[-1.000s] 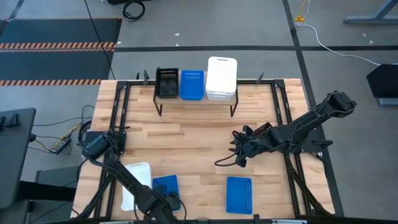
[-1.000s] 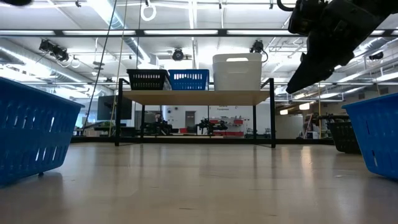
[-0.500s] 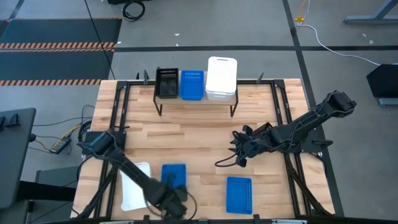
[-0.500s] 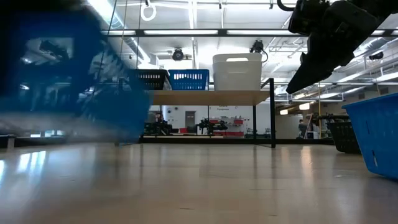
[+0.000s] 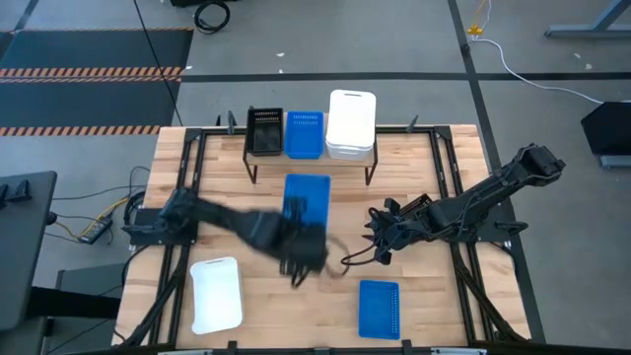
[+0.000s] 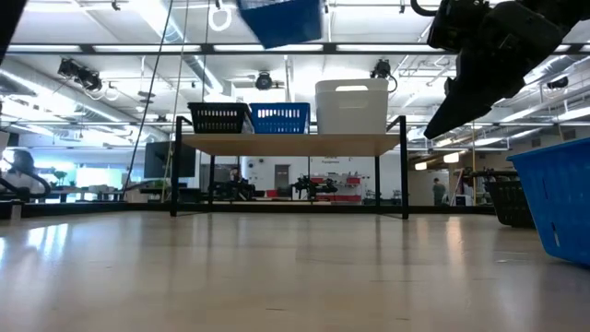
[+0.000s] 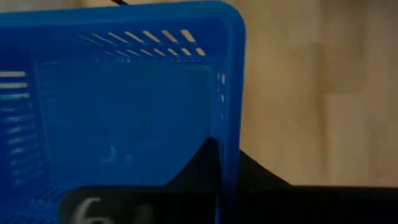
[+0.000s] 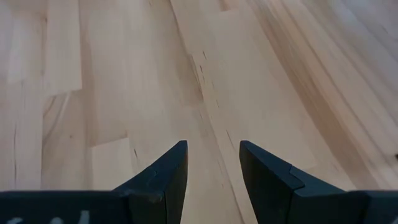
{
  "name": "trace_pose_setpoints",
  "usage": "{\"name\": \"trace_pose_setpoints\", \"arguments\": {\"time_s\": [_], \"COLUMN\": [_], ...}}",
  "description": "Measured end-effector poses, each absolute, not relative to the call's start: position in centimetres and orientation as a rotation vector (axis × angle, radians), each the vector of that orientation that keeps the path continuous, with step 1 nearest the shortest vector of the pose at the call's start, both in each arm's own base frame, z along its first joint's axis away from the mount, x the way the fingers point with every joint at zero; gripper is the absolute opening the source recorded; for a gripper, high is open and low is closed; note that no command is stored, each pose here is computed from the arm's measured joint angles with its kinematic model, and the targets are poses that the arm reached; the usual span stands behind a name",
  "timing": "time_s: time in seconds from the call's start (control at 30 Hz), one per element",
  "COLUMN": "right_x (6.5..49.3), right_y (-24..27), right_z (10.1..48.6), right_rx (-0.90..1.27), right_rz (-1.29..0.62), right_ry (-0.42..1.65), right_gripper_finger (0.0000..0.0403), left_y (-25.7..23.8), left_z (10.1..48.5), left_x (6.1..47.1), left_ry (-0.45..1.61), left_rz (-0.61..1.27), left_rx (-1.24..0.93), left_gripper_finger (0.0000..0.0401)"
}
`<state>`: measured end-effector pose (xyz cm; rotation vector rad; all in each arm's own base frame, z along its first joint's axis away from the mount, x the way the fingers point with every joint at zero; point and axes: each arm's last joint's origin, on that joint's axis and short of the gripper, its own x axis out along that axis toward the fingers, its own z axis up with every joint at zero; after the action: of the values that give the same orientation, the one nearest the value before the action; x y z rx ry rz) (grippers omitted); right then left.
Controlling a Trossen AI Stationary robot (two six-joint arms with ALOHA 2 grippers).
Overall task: Stack baskets on shelf by color
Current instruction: Stack the left blue bin on top of the other blue bin on the shelf
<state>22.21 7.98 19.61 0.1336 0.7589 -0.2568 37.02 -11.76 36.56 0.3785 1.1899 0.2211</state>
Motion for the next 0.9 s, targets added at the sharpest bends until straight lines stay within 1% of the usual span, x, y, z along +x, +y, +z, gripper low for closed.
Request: {"name": "trace_pose_setpoints", "arguments": {"time_s": [0.13, 0.3, 0.4, 0.63, 0.9], "right_x": [22.2, 22.2, 22.2, 22.2, 22.7], "right_y": [8.0, 8.0, 8.0, 7.9, 7.1], "right_z": [19.6, 19.6, 19.6, 19.6, 19.8], "right_rx": [0.128, 0.125, 0.107, 0.073, 0.094], "right_rz": [-0.254, -0.252, -0.246, -0.234, -0.267], "right_ry": [0.76, 0.762, 0.766, 0.767, 0.745], "right_gripper_finger": [0.0153, 0.0153, 0.0153, 0.0153, 0.0153], "left_y": [-6.3, 0.8, 3.9, 9.2, 13.2], "left_z": [38.6, 39.4, 39.8, 39.3, 39.1], "left_x": [37.4, 37.0, 37.0, 36.4, 36.5], "left_ry": [1.171, 1.223, 1.191, 1.227, 1.157], "left_rz": [0.24, 0.274, 0.279, 0.253, 0.196], "left_rx": [0.384, 0.288, 0.269, 0.24, 0.227], "left_gripper_finger": [0.0002, 0.0003, 0.0003, 0.0005, 0.0005]}}
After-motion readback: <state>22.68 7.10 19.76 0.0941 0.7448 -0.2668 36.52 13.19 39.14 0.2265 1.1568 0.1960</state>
